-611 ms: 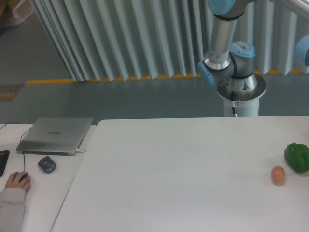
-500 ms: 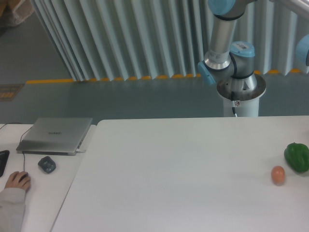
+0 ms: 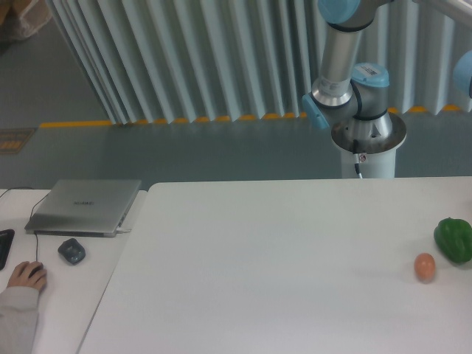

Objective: Place the red pepper on the table

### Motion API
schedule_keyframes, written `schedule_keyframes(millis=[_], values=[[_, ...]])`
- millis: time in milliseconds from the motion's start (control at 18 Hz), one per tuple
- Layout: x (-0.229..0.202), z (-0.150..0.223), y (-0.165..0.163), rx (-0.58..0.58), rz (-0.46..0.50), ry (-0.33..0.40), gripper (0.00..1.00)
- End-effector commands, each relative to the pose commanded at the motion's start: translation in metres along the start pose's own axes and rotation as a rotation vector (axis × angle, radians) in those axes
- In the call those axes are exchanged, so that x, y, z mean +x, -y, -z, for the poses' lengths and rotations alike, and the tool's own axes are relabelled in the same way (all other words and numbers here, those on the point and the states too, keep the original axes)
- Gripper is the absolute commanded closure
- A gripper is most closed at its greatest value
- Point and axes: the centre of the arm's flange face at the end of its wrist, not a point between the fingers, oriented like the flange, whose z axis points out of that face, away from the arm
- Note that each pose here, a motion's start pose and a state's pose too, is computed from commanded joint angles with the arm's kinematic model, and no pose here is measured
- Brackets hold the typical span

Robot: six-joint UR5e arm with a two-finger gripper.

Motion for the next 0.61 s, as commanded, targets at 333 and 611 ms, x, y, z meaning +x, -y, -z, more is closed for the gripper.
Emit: schedule_keyframes(millis=[333,611], values=[[0.007,0.006,-0.029,-0.063,-0.093,0.018,0.00],[0.029,0.013,-0.124,-0.287,-0.259,-0.073,0.00]])
